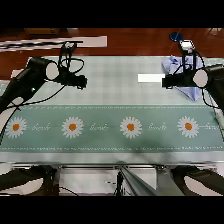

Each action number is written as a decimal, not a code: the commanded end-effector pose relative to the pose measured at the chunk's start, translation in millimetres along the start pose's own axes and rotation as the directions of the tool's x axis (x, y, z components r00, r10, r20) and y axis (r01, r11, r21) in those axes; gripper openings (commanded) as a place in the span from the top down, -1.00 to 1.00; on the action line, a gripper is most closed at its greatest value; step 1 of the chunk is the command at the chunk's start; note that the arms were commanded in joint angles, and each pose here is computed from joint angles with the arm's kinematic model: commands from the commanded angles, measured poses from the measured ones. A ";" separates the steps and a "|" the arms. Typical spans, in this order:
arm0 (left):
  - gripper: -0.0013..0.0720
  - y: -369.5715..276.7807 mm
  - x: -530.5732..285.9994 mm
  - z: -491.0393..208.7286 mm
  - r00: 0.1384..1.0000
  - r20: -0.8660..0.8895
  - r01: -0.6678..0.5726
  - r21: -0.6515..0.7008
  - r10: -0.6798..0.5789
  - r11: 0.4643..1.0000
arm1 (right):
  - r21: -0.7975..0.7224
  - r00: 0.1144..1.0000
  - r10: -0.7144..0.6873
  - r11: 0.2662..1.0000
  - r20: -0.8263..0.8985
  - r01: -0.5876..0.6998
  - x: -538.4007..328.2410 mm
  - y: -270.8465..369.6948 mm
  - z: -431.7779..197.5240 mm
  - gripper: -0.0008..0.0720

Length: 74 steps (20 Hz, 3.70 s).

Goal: Fold the shirts.

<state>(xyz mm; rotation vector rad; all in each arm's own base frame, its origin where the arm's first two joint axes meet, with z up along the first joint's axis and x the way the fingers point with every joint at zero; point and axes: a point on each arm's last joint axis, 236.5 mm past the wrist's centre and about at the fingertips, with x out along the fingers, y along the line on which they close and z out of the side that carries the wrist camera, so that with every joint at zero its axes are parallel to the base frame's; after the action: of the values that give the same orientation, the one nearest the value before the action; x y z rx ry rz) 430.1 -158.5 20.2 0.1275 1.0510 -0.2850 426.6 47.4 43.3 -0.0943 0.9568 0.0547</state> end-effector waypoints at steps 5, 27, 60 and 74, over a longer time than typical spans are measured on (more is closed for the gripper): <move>-0.50 -0.2 0.4 -0.3 1.000 -0.001 0.000 0.001 0.000 1.000 | -0.001 1.000 0.001 1.000 0.000 -0.001 0.1 0.5 -0.2 -0.21; -1.00 35.6 -10.9 42.8 0.981 0.159 -0.126 0.069 0.114 0.990 | -0.167 0.905 -0.095 0.970 0.414 0.179 -27.0 -26.9 102.2 -0.64; -0.77 37.0 -19.2 -25.7 0.987 -0.150 0.041 -0.126 -0.060 0.991 | 0.250 0.973 -0.229 0.943 0.011 0.219 134.2 -209.7 25.4 0.91; -0.76 12.9 -343.4 105.3 0.823 0.564 0.066 0.013 -0.062 0.998 | 0.128 0.413 -0.165 0.985 0.896 0.116 -391.5 -94.7 233.1 0.91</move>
<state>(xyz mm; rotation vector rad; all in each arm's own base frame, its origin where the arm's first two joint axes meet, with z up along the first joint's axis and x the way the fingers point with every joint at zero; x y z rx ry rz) 402.3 -118.7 279.3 0.0053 0.6795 -0.3347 461.2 -64.8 421.5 -0.1055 0.0089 -0.1586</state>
